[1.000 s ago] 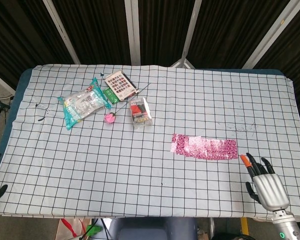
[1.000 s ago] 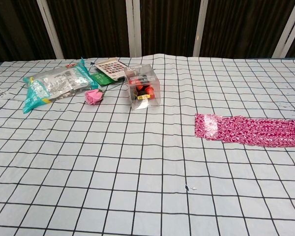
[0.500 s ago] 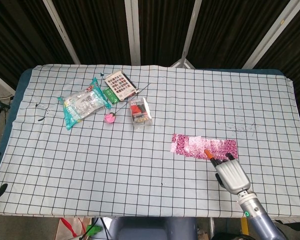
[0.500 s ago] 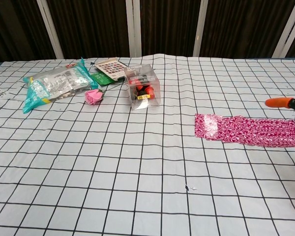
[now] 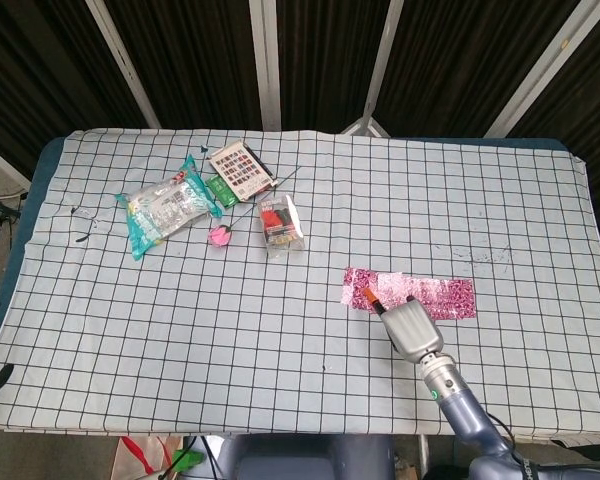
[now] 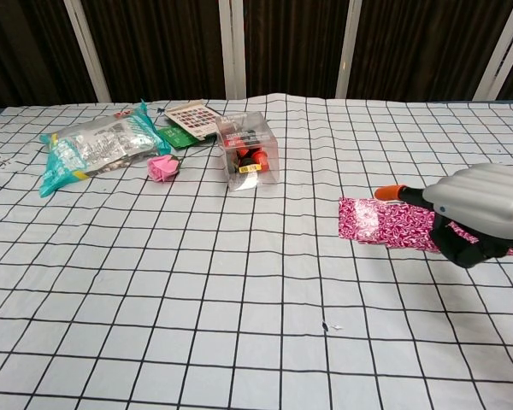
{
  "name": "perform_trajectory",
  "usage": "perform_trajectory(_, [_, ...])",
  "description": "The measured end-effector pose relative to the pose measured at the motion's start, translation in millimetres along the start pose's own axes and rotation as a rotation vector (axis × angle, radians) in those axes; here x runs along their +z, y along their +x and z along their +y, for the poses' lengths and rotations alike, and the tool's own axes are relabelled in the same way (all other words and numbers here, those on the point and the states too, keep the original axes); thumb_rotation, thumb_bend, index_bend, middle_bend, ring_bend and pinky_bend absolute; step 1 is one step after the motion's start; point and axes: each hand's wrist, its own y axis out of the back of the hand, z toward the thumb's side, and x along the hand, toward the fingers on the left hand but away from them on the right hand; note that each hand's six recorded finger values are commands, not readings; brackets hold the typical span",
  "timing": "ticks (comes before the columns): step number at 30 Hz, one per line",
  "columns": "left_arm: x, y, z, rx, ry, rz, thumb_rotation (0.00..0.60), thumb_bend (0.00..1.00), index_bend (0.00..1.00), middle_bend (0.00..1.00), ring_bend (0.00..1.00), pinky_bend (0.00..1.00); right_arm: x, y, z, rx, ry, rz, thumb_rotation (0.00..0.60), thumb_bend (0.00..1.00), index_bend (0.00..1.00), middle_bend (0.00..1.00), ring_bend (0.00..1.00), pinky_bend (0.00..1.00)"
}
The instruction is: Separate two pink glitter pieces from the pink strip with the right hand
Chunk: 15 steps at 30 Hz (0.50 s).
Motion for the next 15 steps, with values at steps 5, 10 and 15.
perform_trajectory(5, [0,1,-2,-0.006,0.005,0.001,0.600,0.35,0.16,0.00,0.00,0.09,9,-13,1,0.008,0.012,0.003,0.600,0.74,0.05,0.79,0.77,0.42])
perform_trajectory(10, [1,1,-3,-0.009,0.010,0.003,0.600,0.35,0.16,0.00,0.00,0.09,11,-21,-3,0.041,0.019,-0.007,0.600,0.76,0.05,0.79,0.77,0.42])
perform_trajectory(15, [0,3,-3,-0.011,0.009,0.010,0.600,0.35,0.16,0.00,0.00,0.09,13,-27,-9,0.087,0.033,-0.019,0.600,0.77,0.07,0.79,0.77,0.42])
